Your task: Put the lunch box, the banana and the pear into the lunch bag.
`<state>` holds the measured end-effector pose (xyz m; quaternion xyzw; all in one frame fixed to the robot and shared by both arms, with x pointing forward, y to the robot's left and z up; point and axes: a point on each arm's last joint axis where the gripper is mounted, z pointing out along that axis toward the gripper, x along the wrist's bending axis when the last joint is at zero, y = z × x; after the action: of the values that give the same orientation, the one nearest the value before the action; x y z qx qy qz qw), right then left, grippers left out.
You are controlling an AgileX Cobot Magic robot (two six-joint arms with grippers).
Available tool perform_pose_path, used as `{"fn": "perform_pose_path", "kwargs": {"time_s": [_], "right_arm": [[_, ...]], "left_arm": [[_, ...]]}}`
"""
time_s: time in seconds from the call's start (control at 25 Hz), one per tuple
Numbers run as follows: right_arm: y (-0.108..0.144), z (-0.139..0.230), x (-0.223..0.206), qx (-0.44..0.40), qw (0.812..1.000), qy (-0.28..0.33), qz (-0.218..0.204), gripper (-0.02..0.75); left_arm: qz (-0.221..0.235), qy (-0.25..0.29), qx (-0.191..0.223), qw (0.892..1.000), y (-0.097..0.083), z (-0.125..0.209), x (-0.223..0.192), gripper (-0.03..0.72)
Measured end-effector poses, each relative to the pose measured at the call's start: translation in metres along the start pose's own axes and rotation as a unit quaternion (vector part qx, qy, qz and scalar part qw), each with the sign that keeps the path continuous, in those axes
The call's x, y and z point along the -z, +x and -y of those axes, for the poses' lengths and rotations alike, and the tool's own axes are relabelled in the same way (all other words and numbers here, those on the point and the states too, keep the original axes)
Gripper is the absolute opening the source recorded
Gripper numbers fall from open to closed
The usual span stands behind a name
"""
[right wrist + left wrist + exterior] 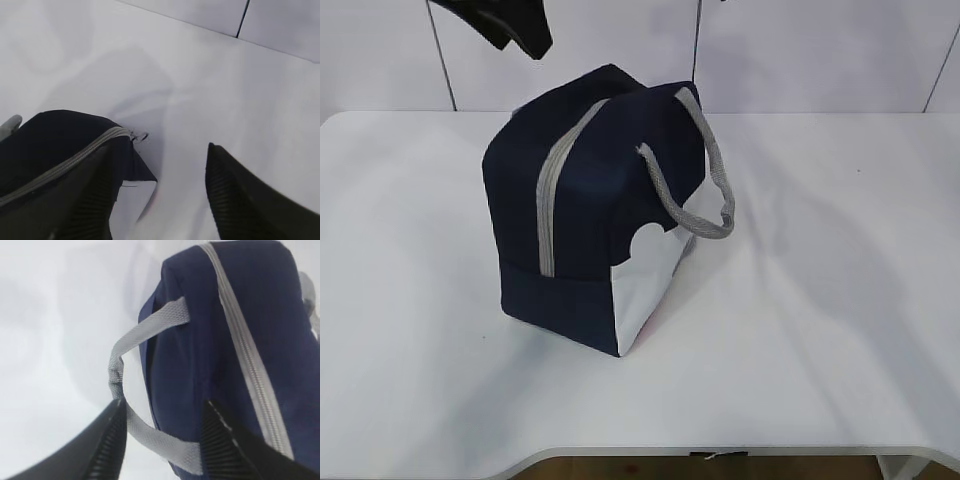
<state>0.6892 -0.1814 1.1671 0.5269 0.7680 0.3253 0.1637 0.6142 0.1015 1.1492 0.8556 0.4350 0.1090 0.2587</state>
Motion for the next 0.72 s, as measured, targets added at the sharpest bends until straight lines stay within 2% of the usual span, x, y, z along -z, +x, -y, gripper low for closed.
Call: {"fn": "perform_pose_path", "kwargs": {"time_s": [0.32,0.56,0.72], "right_arm": [[0.010,0.009,0.059,0.006,1.000,-0.009,0.013,0.467],[0.024,0.053,0.118,0.003,1.000,0.016,0.017,0.467],[0.037,0.085,0.174,0.001,1.000,-0.006,0.019,0.467]], "left_arm": [[-0.008,-0.048,0.043,0.998,-0.006,0.002,0.050,0.354],[-0.017,-0.059,0.044,0.997,-0.012,0.024,0.088,0.354],[-0.034,-0.055,0.040,0.997,-0.014,0.042,0.105,0.353]]}}
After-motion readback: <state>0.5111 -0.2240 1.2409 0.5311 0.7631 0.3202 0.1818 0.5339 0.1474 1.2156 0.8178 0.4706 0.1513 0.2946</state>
